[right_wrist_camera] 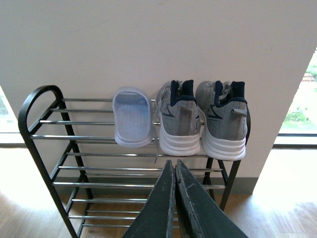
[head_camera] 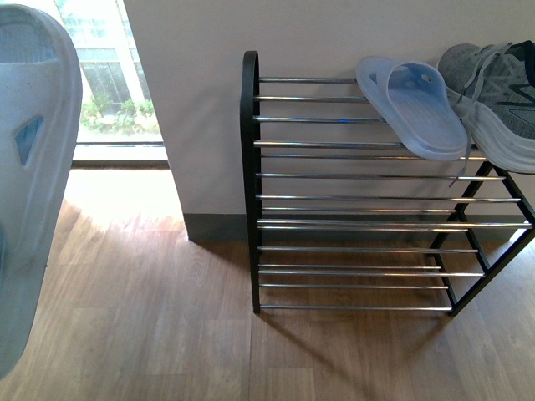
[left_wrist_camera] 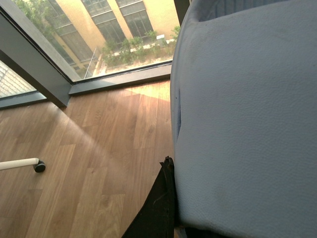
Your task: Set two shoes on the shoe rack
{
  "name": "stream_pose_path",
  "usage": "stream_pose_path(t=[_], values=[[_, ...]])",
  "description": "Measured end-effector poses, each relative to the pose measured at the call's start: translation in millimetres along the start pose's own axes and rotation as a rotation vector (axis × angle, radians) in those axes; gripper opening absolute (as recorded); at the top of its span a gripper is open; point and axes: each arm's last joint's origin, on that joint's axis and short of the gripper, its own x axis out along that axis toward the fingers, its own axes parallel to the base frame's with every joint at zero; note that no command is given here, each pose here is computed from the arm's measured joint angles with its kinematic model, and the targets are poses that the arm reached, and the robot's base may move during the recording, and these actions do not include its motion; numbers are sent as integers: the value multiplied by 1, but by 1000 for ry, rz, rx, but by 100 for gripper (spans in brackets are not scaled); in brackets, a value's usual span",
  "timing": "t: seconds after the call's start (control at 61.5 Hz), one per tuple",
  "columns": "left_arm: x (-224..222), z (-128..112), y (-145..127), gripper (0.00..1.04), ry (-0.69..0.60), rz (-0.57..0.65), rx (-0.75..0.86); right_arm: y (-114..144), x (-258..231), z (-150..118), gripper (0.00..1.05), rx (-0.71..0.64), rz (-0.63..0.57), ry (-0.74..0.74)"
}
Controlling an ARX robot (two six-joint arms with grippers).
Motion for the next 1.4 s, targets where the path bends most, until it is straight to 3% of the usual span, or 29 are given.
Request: stream_pose_path(t=[0.065, 0.423, 0.618, 0.715, 0.845, 1.105, 1.398], values=[[0, 0, 0, 2, 0, 0, 0, 0, 0, 0, 5, 0, 0, 0], [0, 0, 1, 2, 2, 10, -1, 0, 0, 0, 68, 0, 3, -1], [0, 0, 1, 2, -3, 21, -11, 0, 0, 0, 97, 0, 4, 0], [4, 7, -4, 2, -85, 166, -212, 0, 0, 0, 95, 0, -3, 0], [28, 39, -20, 2, -75, 84, -389, 0, 0, 0, 96, 3, -5, 0], [116, 115, -74, 2, -31, -113, -406, 0, 0, 0, 96, 3, -1, 0], [208, 130, -114, 2, 168, -115, -370, 0, 0, 0, 96, 3, -2, 0]])
